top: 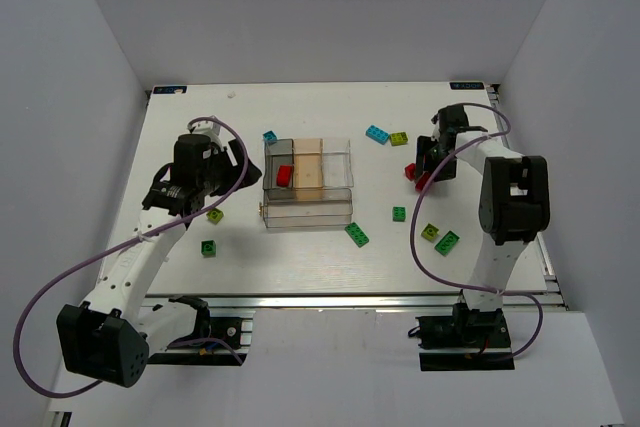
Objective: Sort the legos into containers by color
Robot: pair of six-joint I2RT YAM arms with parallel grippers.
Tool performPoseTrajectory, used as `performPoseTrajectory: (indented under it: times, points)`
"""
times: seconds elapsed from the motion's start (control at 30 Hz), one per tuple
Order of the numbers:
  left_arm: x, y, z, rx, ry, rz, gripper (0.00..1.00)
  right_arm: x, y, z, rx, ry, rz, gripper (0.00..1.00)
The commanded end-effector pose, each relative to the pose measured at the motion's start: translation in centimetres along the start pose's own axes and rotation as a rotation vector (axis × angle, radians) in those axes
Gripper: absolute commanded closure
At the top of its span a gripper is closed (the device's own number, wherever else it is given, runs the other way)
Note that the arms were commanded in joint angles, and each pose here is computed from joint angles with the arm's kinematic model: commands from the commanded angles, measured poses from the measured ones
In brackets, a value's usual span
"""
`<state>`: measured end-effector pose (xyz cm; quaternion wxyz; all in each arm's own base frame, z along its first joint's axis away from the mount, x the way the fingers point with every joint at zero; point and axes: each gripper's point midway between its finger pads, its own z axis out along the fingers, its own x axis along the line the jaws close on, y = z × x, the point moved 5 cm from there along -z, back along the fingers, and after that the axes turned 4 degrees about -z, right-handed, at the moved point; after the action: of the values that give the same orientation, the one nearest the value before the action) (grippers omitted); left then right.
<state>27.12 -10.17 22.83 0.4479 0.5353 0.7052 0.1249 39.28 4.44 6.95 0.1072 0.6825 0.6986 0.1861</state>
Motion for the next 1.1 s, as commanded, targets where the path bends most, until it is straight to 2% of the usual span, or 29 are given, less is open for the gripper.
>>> performPoseTrajectory:
  times: [0.0, 0.1, 0.2, 0.27, 0.43, 0.6, 0.83, 0.93, 0.97, 1.07]
  points:
    - [-0.1, 0.6, -0.8, -0.033, 0.006, -0.004, 0.19, 0.5, 1.0, 0.4, -0.011, 0.032, 0.033, 0.40]
    - [0.0, 0.6, -0.9, -0.033, 0.009, -0.005, 0.19, 0.3, 0.4, 0.6, 0.027, 0.037, 0.043, 0.48]
    - [-0.1, 0.5, -1.1, -0.032, 0.002, -0.007, 0.19, 0.2, -0.5, 0.1, 0.047, 0.039, 0.049, 0.50]
    - [-0.1, 0.5, -1.2, -0.033, 0.000, -0.009, 0.19, 0.3, -1.2, 0.0, 0.061, 0.037, 0.045, 0.48]
    - [-0.1, 0.0, -1.5, -0.033, -0.011, -0.020, 0.19, 0.0, -2.0, -0.7, 0.082, 0.021, 0.041, 0.37]
    - [-0.1, -0.1, -1.8, -0.038, -0.016, -0.022, 0.19, 0.3, -2.3, -1.3, 0.080, 0.016, 0.041, 0.38]
    - [-0.2, -0.5, -2.1, -0.040, -0.026, -0.026, 0.19, 0.2, -3.0, -0.6, 0.102, -0.002, 0.052, 0.53]
    - [-0.1, -0.8, -2.3, -0.042, -0.029, -0.039, 0.19, 0.4, -2.4, -0.9, 0.078, 0.007, 0.006, 0.66]
    - [-0.1, -1.0, -2.3, -0.035, -0.036, -0.045, 0.19, 1.0, -1.5, -1.7, 0.046, 0.042, -0.022, 0.72]
    - [-0.3, -1.5, -2.4, -0.036, -0.071, -0.069, 0.19, 3.3, 0.9, -4.8, -0.083, 0.233, -0.203, 0.80]
